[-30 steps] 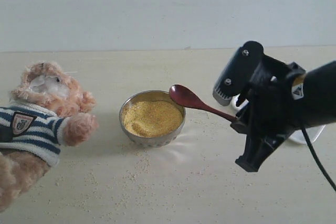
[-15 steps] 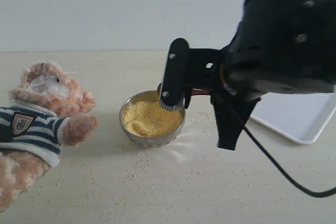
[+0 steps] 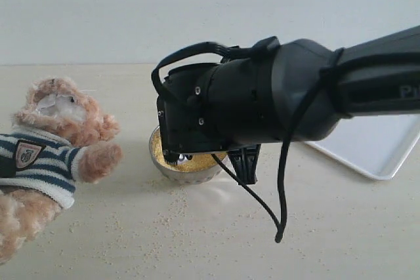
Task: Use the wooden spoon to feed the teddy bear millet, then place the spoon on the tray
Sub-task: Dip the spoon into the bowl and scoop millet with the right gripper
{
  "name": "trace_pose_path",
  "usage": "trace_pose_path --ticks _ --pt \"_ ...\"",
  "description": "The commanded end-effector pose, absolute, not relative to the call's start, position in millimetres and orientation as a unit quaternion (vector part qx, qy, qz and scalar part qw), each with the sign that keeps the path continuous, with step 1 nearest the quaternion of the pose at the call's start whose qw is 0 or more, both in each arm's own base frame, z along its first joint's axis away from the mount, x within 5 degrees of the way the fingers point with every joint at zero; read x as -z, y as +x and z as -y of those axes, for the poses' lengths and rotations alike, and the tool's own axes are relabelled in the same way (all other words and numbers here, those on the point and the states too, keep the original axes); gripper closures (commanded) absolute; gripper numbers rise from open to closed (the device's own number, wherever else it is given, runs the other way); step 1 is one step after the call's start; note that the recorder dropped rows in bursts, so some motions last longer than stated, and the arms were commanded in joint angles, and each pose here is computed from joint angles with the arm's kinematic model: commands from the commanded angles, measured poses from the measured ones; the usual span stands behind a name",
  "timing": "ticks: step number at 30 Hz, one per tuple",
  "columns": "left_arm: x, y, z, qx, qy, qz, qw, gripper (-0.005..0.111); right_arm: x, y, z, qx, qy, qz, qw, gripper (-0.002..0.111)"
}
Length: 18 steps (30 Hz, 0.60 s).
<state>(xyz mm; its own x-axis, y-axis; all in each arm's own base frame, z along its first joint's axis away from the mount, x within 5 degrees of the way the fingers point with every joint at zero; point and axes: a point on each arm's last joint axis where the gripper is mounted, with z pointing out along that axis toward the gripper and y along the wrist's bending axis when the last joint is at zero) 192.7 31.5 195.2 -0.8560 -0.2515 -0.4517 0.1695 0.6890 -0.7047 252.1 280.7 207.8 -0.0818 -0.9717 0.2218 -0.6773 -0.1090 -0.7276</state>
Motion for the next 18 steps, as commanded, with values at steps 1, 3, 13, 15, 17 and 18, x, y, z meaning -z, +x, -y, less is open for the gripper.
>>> trace_pose_path --ticks 1,3,13,15,17,18 --pt "-198.6 194.5 -31.7 0.403 -0.028 -0.872 0.275 0.102 -201.2 255.1 -284.0 0.379 -0.655 -0.624 0.198 0.108" --pt "-198.6 194.5 -31.7 0.403 -0.028 -0.872 0.275 0.102 -192.2 256.4 -285.5 0.384 -0.660 -0.618 0.187 0.108" --pt "-198.6 194.5 -31.7 0.403 -0.028 -0.872 0.275 0.102 -185.4 255.0 -291.7 0.384 -0.672 -0.603 0.191 0.108" --pt "-198.6 194.5 -31.7 0.403 -0.028 -0.872 0.275 0.102 -185.5 253.1 -293.5 0.384 -0.675 -0.600 0.193 0.108" --pt "-198.6 194.5 -31.7 0.403 -0.028 -0.872 0.275 0.102 -185.4 249.7 -296.3 0.382 -0.678 -0.597 0.195 0.108" --pt "-198.6 194.5 -31.7 0.403 -0.028 -0.872 0.275 0.102 -185.4 247.8 -297.6 0.382 -0.679 -0.596 0.195 0.108"
